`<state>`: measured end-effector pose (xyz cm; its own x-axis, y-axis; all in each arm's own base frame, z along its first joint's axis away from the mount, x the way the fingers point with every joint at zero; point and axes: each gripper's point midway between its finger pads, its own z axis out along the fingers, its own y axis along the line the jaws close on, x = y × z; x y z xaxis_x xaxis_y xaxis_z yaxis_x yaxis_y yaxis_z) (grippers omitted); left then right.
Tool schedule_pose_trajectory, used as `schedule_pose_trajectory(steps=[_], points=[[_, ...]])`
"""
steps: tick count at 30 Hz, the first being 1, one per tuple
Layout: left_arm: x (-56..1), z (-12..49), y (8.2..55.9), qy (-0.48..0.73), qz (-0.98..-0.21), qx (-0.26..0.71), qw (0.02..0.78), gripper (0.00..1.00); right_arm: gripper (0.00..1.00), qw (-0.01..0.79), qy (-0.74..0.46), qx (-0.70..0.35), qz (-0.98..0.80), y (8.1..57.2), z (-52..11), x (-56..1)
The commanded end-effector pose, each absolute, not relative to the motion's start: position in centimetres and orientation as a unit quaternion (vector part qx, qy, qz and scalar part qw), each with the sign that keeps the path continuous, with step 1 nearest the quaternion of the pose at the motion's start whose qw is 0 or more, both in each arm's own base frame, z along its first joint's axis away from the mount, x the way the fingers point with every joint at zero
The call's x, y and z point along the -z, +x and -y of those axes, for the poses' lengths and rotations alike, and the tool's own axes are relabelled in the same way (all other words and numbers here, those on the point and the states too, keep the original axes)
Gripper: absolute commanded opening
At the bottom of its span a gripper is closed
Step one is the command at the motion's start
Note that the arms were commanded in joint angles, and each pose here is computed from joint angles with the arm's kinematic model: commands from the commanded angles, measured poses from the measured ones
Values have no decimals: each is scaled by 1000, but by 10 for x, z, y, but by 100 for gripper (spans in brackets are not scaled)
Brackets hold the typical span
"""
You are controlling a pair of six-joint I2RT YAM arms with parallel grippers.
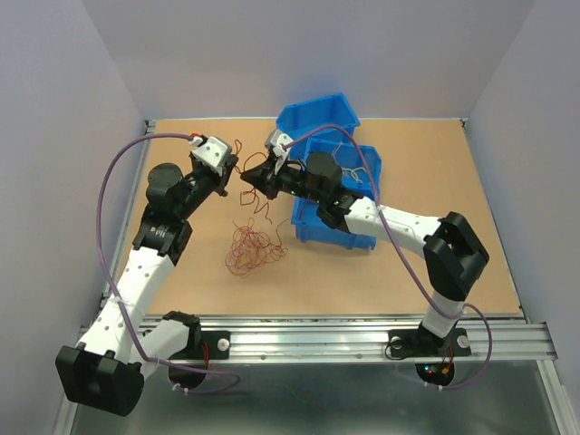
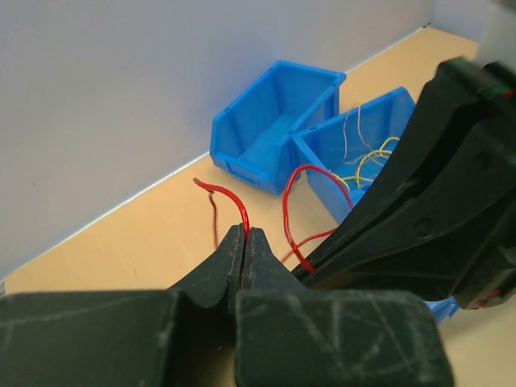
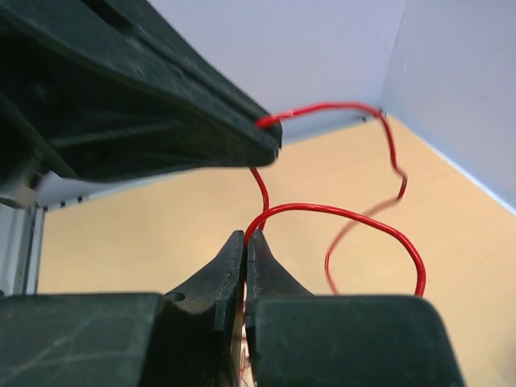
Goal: Untangle the cables
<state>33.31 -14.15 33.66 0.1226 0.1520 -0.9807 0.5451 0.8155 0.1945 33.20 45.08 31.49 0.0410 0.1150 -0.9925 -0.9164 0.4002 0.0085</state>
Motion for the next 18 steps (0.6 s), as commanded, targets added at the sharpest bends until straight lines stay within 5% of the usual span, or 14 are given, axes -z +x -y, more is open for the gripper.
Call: schedule_pose_trajectory(steps=[1,18], points=[[-329,147,330,298,-642,146,691,0,5,636,-385,-396,-538,340,-455,-319],[-302,146,352,287,-690,140,649,0,12,664,-385,-364,-528,342,-441,-295]])
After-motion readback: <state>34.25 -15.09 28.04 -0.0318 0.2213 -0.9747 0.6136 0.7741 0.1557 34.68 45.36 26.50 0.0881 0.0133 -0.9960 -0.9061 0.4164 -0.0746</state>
